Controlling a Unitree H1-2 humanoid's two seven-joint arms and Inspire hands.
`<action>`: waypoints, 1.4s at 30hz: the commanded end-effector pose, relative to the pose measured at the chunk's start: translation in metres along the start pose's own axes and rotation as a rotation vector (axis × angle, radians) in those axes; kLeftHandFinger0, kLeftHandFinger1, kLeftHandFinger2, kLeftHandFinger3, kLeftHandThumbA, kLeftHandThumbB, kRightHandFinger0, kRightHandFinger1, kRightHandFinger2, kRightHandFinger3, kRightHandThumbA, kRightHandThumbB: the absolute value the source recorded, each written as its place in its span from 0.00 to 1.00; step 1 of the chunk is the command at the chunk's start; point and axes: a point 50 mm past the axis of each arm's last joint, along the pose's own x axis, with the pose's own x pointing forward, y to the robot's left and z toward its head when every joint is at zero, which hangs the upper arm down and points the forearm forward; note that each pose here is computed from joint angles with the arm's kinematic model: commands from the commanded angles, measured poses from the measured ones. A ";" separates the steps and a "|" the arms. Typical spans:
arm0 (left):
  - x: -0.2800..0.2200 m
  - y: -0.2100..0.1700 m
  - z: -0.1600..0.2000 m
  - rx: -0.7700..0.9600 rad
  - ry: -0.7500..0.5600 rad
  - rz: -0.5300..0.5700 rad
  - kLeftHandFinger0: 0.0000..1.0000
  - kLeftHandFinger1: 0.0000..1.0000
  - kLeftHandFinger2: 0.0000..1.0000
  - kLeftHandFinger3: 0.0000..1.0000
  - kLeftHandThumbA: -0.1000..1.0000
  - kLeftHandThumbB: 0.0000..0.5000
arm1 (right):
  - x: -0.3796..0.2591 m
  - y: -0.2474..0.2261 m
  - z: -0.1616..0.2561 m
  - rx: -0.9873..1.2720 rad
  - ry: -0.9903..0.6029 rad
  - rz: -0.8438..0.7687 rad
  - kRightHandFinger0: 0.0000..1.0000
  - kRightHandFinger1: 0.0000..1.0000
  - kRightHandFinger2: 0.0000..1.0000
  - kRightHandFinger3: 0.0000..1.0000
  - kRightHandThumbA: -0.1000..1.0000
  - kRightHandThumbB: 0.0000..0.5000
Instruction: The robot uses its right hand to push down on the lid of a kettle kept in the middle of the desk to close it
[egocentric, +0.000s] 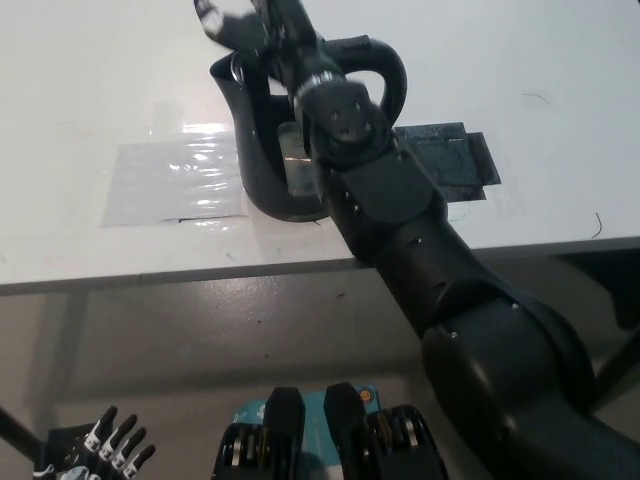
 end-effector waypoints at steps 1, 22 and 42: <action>0.002 -0.001 0.012 0.014 -0.048 -0.040 1.00 1.00 1.00 1.00 1.00 1.00 | 0.005 -0.017 0.008 0.046 -0.069 -0.029 1.00 1.00 1.00 1.00 0.61 0.23; 0.015 -0.004 0.014 0.029 -0.065 -0.052 1.00 1.00 1.00 1.00 1.00 0.99 | 0.012 -0.003 0.021 0.086 -0.055 -0.022 1.00 1.00 1.00 1.00 0.60 0.19; 0.023 -0.008 0.026 0.043 -0.095 -0.081 1.00 1.00 1.00 1.00 1.00 0.99 | -0.052 -0.009 -0.111 0.081 0.299 -0.111 1.00 1.00 1.00 1.00 0.72 0.22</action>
